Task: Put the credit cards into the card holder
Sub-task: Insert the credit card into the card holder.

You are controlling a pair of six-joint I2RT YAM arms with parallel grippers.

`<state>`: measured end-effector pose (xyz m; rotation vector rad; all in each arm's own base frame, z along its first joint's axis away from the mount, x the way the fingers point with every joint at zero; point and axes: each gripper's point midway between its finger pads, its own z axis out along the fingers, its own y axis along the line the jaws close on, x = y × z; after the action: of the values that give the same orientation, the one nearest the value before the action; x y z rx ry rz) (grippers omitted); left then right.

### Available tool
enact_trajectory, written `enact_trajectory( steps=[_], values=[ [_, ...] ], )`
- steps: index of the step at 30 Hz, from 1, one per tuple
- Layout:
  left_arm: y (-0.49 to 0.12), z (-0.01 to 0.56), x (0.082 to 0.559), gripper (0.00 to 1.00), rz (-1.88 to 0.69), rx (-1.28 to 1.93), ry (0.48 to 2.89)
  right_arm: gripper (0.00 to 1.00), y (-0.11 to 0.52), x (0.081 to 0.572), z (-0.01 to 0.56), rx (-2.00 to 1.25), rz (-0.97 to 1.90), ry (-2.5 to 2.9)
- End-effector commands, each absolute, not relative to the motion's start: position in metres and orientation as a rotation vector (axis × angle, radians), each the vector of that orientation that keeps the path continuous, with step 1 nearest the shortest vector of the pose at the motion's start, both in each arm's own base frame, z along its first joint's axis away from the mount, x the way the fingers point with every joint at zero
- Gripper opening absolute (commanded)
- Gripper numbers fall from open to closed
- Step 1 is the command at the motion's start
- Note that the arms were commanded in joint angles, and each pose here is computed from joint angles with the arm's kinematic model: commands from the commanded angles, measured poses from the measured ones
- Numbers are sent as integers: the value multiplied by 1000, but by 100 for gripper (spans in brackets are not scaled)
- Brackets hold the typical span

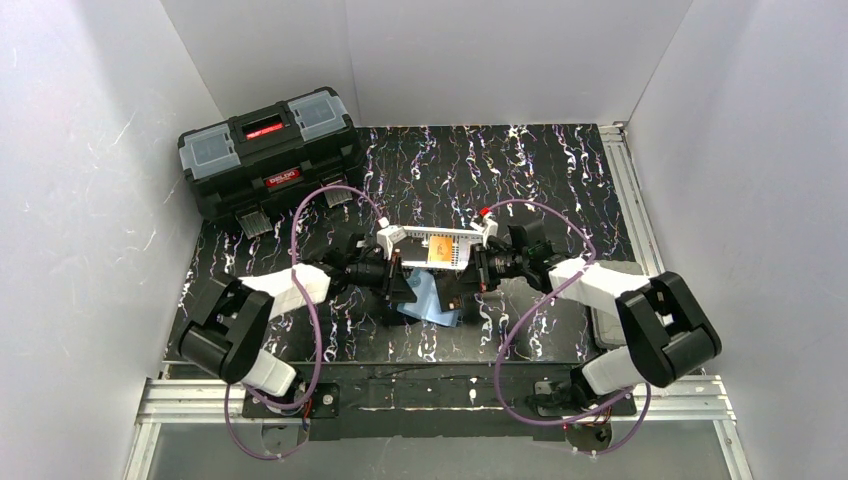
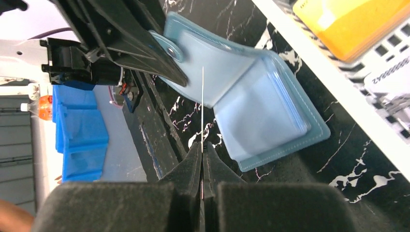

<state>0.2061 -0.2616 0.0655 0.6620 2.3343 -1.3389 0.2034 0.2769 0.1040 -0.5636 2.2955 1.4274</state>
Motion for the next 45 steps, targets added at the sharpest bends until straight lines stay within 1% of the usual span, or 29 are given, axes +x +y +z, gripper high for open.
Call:
enact_trajectory(
  steps=[1, 7, 12, 19, 26, 28, 29, 32, 33, 35, 36, 37, 39, 40, 45],
  values=[
    [-241, 46, 201, 0, -1158, 641, 2409, 1, 284, 202, 107, -601, 1500, 2315],
    [-225, 16, 203, 0, -988, 589, 2541, 1, 294, 206, 97, -599, 1515, 2397],
    [-221, 12, 204, 1, -918, 575, 2575, 1, 305, 205, 88, -632, 1505, 2468],
    [-224, 26, 201, 3, -958, 555, 2533, 1, 302, 189, 69, -647, 1476, 2606],
    [-225, 37, 193, 4, -1005, 512, 2560, 1, 286, 186, 57, -637, 1328, 2708],
    [-228, 41, 191, 9, -1028, 530, 2537, 1, 286, 187, 56, -640, 1313, 2732],
    [-229, 42, 189, 16, -1034, 545, 2527, 1, 286, 187, 54, -643, 1306, 2740],
    [-230, 41, 185, 30, -1035, 620, 2506, 1, 287, 192, 55, -655, 1285, 2749],
    [-229, 40, 186, 37, -1018, 650, 2497, 1, 288, 193, 56, -659, 1284, 2743],
    [-230, 42, 193, 56, -973, 700, 2464, 1, 291, 194, 59, -671, 1289, 2734],
    [-231, 44, 197, 63, -946, 747, 2431, 1, 293, 194, 60, -679, 1293, 2732],
    [-229, 44, 198, 67, -910, 786, 2429, 1, 295, 194, 61, -689, 1298, 2730],
    [-229, 47, 208, 73, -862, 818, 2393, 1, 299, 193, 62, -707, 1306, 2725],
    [-232, 50, 211, 74, -850, 853, 2367, 1, 301, 192, 62, -716, 1313, 2726],
    [-227, 59, 228, 72, -692, 1020, 2289, 1, 311, 188, 62, -780, 1311, 2720]
  ],
)
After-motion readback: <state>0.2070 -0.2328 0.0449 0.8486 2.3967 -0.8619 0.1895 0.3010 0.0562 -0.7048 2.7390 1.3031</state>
